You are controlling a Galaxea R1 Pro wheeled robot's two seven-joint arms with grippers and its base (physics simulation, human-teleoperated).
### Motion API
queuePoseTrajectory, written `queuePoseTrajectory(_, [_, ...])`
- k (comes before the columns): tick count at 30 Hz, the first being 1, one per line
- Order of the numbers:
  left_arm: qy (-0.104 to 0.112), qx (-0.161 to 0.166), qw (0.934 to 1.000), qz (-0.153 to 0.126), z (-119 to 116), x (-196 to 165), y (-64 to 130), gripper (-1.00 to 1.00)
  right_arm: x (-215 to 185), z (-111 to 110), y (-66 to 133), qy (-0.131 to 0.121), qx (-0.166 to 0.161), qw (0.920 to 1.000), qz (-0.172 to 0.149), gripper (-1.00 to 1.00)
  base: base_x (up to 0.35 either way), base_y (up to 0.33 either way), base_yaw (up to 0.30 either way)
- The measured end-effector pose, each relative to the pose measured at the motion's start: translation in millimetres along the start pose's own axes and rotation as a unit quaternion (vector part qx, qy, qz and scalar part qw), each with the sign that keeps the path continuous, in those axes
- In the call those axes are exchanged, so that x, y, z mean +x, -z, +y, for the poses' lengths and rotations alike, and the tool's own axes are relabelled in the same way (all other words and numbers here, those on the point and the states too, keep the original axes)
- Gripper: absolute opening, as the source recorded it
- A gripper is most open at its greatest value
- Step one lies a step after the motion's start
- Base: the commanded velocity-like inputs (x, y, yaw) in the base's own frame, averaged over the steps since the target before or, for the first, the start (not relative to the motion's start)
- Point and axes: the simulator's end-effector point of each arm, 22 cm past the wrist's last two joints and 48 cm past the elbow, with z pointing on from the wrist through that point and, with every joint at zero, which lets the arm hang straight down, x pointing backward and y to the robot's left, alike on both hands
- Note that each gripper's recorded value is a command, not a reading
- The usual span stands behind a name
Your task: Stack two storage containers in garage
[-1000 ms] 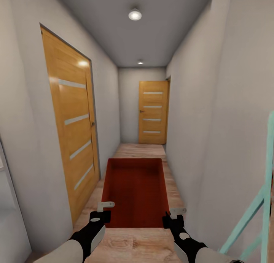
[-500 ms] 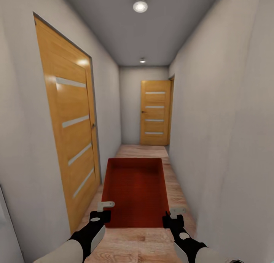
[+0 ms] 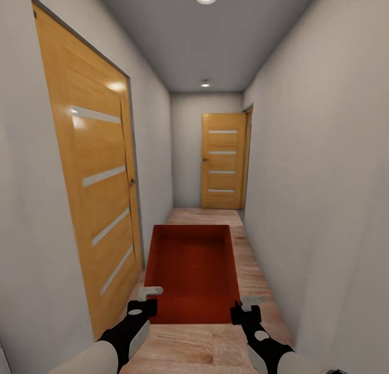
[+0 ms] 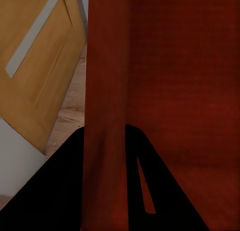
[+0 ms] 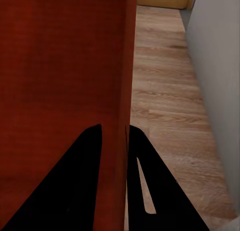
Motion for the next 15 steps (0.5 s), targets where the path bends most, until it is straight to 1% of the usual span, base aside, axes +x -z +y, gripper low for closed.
queuePoseTrajectory(6, [0.0,0.0,1.0,0.0,0.0,0.2,0.0,-1.0,0.2,0.0,0.1,0.0,0.0,1.0,0.0,-1.0,0.323,0.002,-0.015])
queuePoseTrajectory(12, [0.0,0.0,1.0,0.0,-0.2,0.3,0.0,-1.0,0.2,-0.2,0.1,0.0,0.0,1.0,0.0,-1.0,0.323,0.0,-0.205])
queuePoseTrajectory(15, [0.0,0.0,1.0,0.0,-0.1,0.4,0.0,-1.0,0.3,-0.1,0.1,0.0,0.0,1.0,0.0,-1.0,0.323,0.0,-0.092])
